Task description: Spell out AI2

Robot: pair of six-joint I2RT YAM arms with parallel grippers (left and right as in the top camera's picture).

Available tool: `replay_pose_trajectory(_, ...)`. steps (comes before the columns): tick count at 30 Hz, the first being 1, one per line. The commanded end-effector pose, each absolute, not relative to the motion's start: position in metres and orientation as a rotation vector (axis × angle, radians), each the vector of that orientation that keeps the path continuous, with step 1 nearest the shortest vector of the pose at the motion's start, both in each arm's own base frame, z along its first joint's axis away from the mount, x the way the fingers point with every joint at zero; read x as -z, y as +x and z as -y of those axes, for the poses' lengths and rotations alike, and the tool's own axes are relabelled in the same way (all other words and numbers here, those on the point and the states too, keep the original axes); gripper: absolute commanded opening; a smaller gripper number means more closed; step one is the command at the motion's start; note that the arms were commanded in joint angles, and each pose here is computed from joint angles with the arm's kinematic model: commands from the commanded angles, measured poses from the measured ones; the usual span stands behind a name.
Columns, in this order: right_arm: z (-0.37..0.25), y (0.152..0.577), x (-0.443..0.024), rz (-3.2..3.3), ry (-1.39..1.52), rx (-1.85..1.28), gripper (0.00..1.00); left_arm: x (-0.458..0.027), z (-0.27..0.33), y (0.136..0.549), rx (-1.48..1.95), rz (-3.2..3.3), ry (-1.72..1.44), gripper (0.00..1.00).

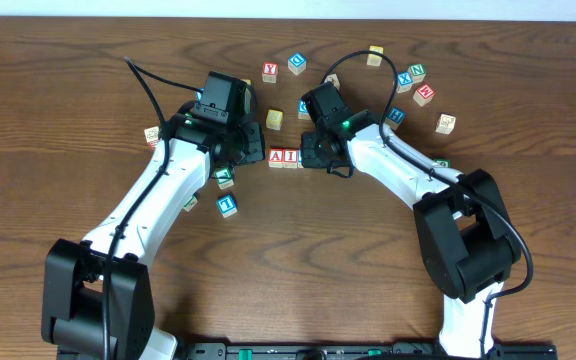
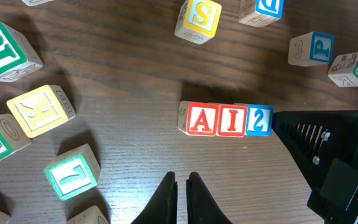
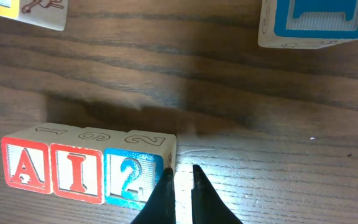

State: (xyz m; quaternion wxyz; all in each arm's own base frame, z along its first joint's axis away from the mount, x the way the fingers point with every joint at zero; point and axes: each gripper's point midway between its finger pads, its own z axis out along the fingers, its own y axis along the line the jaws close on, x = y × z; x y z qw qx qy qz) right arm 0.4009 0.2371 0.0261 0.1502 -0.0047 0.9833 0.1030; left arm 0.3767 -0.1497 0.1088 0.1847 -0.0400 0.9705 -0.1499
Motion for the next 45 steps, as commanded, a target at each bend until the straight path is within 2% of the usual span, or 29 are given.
replay_pose_trajectory(1, -0.234, 0.402, -0.021, -2.828, -0.005, -0.285, 0.06, -0.104, 0.146, 0.375, 0.395, -2.748, -0.110, 0.08)
replay_pose_trajectory(13, -0.235, 0.405, -0.023, -2.814, -0.006, -0.294, 0.06, -0.104, 0.145, 0.375, 0.394, -2.749, -0.110, 0.07)
replay_pose_trajectory(15, -0.235, 0.405, -0.023, -2.814, -0.005, -0.294, 0.02, -0.104, 0.145, 0.375, 0.394, -2.750, -0.111, 0.08)
replay_pose_trajectory(17, -0.233, 0.406, -0.023, -2.808, -0.001, -0.279, 0.01, -0.104, 0.145, 0.375, 0.394, -2.749, -0.110, 0.08)
replay_pose_trajectory(24, -0.216, 0.421, -0.058, -2.728, 0.031, -0.290, 0.09, -0.118, 0.133, 0.377, 0.389, -2.715, -0.117, 0.08)
replay_pose_trajectory(27, -0.203, 0.428, -0.091, -2.663, 0.035, -0.305, 0.13, -0.142, 0.117, 0.377, 0.381, -2.668, -0.126, 0.07)
replay_pose_trajectory(31, -0.180, 0.431, -0.140, -2.575, 0.066, -0.324, 0.23, -0.182, 0.088, 0.369, 0.357, -2.586, -0.140, 0.07)
replay_pose_trajectory(36, -0.153, 0.419, -0.175, -2.543, 0.091, -0.308, 0.30, -0.218, 0.048, 0.347, 0.306, -2.516, -0.191, 0.08)
replay_pose_trajectory(40, -0.139, 0.402, -0.186, -2.568, 0.058, -0.273, 0.33, -0.230, 0.024, 0.328, 0.256, -2.505, -0.206, 0.08)
replay_pose_trajectory(43, -0.136, 0.393, -0.193, -2.573, -0.013, -0.249, 0.40, -0.233, 0.010, 0.318, 0.219, -2.510, -0.202, 0.08)
replay_pose_trajectory(44, -0.135, 0.391, -0.195, -2.572, -0.023, -0.246, 0.45, -0.233, 0.007, 0.316, 0.210, -2.512, -0.201, 0.09)
replay_pose_trajectory(45, -0.133, 0.389, -0.198, -2.568, -0.023, -0.235, 0.49, -0.232, 0.003, 0.315, 0.203, -2.516, -0.207, 0.15)
